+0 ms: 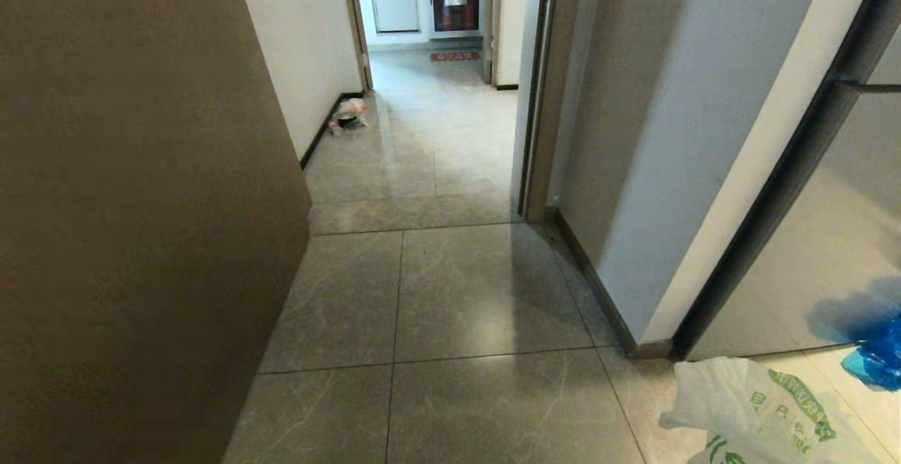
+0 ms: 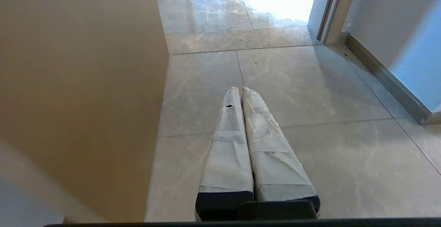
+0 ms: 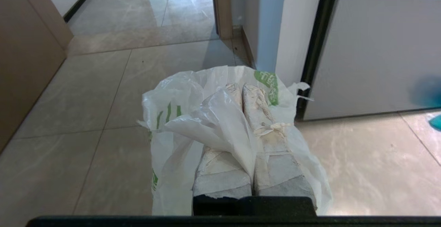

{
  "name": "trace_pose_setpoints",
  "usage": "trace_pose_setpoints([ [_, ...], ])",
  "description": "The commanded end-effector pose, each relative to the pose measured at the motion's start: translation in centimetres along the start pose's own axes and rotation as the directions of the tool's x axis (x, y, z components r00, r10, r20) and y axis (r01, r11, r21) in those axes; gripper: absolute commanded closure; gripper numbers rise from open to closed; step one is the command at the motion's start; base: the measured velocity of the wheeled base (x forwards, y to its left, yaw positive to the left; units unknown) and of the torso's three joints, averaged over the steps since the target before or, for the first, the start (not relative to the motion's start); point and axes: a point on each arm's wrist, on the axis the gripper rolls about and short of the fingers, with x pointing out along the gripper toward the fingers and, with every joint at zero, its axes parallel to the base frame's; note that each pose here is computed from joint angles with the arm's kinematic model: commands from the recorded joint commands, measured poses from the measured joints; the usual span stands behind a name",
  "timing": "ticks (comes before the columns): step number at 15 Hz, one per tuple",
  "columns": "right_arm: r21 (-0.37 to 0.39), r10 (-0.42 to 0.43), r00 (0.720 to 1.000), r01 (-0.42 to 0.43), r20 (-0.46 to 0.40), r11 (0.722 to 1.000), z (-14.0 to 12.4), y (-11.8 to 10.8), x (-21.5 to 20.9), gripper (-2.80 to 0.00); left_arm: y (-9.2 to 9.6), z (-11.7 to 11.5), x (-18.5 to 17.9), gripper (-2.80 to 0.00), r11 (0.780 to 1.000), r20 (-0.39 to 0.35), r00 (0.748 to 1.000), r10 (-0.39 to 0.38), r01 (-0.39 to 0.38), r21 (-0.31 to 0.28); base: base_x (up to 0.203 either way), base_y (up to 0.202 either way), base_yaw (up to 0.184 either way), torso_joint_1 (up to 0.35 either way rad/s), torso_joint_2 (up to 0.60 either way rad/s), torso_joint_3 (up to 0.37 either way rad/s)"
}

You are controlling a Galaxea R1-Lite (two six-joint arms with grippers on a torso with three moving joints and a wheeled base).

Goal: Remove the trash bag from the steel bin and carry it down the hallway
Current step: Put the trash bag at the door

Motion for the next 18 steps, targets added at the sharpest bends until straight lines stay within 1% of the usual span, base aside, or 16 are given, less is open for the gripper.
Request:
trace_pose_setpoints([
  [1, 0.0, 0.0, 1.0, 0.0, -0.001, 1.0, -0.04, 0.0, 0.01, 0.0, 0.0, 0.0, 0.0, 0.0, 1.0, 0.0, 1.0, 0.0, 0.0, 0.001, 0.183, 0.0, -0.004, 0.002, 0.01, 0.007],
  [18, 0.0, -0.001, 1.0, 0.001, -0.001, 1.0, -0.04, 0.0, 0.01, 0.0, 0.0, 0.0, 0.0, 0.0, 1.0, 0.0, 1.0, 0.0, 0.0, 0.0, 0.184, 0.0, -0.003, 0.002, 0.0, 0.004],
])
